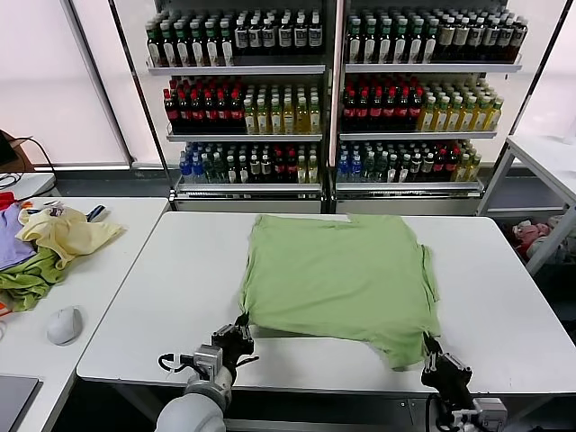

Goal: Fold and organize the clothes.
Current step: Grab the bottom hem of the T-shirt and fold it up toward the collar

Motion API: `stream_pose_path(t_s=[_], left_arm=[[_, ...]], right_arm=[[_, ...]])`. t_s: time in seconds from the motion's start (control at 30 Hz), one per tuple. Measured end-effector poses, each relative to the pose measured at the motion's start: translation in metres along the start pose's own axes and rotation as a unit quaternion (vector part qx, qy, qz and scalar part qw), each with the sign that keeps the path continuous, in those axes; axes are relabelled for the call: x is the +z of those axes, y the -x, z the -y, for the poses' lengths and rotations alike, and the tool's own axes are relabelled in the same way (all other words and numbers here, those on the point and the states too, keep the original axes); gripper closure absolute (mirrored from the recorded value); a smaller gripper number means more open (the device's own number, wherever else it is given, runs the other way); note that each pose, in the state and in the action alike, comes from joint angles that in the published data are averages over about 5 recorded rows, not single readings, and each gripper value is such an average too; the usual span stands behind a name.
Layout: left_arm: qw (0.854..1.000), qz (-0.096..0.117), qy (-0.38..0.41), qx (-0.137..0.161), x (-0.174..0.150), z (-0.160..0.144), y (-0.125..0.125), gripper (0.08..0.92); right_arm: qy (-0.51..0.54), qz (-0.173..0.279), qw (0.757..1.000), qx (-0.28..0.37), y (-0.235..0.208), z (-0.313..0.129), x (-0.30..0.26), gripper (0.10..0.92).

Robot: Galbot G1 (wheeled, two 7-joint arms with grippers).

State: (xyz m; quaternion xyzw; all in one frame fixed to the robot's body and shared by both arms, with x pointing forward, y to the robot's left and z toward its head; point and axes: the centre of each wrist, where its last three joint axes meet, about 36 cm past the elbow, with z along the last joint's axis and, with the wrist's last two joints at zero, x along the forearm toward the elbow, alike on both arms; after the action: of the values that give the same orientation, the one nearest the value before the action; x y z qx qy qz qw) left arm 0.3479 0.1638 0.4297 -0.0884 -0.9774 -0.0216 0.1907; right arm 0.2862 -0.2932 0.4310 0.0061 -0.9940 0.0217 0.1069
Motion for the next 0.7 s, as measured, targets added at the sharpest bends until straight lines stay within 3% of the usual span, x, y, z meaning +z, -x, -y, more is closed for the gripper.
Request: stream_pose_path(t_s=[0.33, 0.7], left_arm=[[1.000, 0.027, 0.000, 0.007, -0.015, -0.002, 0.034, 0.910], [0.999, 0.018, 0.027, -0.004, -0.018, 0.001, 0.098, 0.910]], right_arm=[[-0.013, 0.028, 1.000, 0.003, 0.067, 0.021, -0.008, 0.901], [-0.030, 0.024, 0.999, -0.004, 0.143, 0.027, -0.011, 0.901]])
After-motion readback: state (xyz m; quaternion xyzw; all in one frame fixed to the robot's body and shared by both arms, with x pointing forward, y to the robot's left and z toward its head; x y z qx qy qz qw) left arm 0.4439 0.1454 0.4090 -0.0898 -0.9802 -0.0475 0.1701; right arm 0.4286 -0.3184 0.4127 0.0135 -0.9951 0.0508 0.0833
